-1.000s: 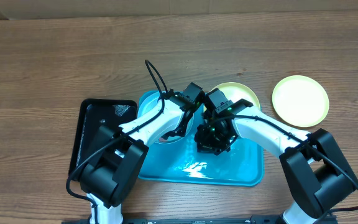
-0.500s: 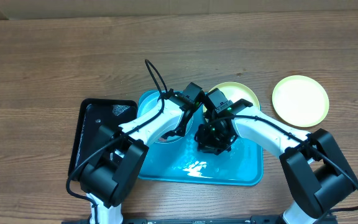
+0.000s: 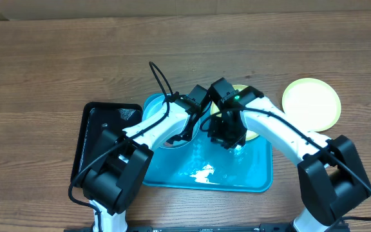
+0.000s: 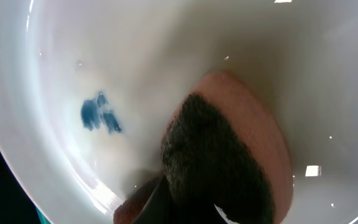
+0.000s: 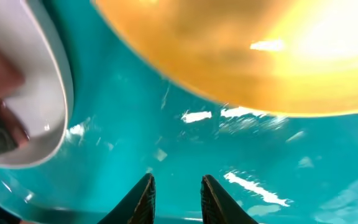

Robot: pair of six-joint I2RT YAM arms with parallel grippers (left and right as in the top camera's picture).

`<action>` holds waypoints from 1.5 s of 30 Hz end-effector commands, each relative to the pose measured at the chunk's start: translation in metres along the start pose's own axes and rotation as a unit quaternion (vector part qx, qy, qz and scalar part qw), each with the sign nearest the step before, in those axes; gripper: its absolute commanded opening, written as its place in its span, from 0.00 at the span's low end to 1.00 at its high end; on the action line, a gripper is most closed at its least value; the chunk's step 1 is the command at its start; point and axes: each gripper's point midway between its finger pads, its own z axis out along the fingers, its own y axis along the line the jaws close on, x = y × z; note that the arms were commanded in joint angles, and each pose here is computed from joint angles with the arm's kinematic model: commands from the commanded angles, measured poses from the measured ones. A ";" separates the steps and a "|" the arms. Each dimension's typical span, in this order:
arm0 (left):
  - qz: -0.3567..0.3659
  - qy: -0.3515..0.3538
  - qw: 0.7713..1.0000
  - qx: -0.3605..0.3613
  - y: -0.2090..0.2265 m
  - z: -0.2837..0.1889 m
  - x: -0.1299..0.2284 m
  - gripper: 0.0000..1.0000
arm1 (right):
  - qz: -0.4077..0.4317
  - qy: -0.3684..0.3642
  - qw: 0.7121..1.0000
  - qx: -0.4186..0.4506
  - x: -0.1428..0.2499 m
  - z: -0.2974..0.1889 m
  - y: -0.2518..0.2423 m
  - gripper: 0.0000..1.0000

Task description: Clean dirty plates on tray and stack at the side

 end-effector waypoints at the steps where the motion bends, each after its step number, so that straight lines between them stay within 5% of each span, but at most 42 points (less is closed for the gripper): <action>1: 0.023 0.063 0.998 -0.021 0.002 0.034 0.032 0.04 | 0.038 -0.035 0.999 -0.003 -0.021 -0.019 -0.009 0.31; 7: 0.023 0.068 0.997 -0.010 -0.001 0.034 0.034 0.04 | 0.059 -0.048 0.997 -0.018 -0.050 -0.037 -0.031 0.31; 11: 0.024 0.072 0.997 -0.004 -0.003 0.031 0.033 0.18 | 0.053 -0.057 0.996 -0.031 -0.059 -0.052 -0.037 0.32; 14: 0.031 0.073 0.997 0.007 -0.007 0.023 0.027 0.04 | 0.054 -0.060 0.996 -0.041 -0.062 -0.058 -0.037 0.32; 19: 0.029 0.067 0.997 0.009 -0.008 0.009 0.015 0.05 | 0.025 -0.053 0.995 -0.076 -0.061 -0.066 -0.022 0.32; 23: 0.025 0.061 0.998 0.002 -0.002 -0.002 0.003 0.16 | 0.004 -0.055 0.994 -0.090 -0.062 -0.069 -0.015 0.33; 36: -0.026 0.027 0.999 -0.015 0.031 -0.057 -0.048 0.18 | -0.003 -0.063 0.993 -0.097 -0.066 -0.072 -0.012 0.38; 45: -0.116 0.090 0.989 0.007 0.090 -0.054 -0.047 0.20 | -0.056 -0.049 0.988 -0.135 -0.062 -0.076 -0.002 0.55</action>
